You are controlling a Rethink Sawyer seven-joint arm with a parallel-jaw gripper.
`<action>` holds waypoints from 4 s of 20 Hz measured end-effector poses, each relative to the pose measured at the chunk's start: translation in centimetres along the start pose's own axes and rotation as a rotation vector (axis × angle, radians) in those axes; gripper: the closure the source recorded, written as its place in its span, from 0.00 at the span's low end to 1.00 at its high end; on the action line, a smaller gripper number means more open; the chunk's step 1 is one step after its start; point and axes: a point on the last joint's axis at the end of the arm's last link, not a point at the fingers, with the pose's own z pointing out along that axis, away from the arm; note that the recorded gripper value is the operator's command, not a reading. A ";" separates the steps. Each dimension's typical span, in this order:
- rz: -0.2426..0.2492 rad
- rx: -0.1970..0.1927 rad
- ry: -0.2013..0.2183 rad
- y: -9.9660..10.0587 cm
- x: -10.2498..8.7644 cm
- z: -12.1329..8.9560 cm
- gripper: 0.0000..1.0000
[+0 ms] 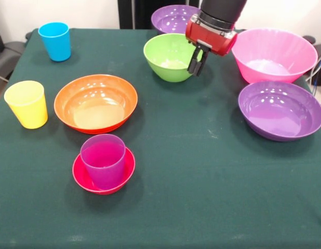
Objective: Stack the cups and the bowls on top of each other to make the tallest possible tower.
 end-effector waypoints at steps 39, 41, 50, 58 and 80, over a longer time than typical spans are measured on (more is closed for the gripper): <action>0.038 0.035 0.121 0.1 -2.8 -6.4 0.00; 0.038 0.035 0.120 0.1 -2.8 -6.4 0.00; 0.038 0.035 0.119 0.0 -2.8 -6.4 0.00; 0.038 0.036 0.120 0.0 -2.8 -6.4 0.00; 0.041 0.038 0.126 -1.5 0.1 -3.0 0.00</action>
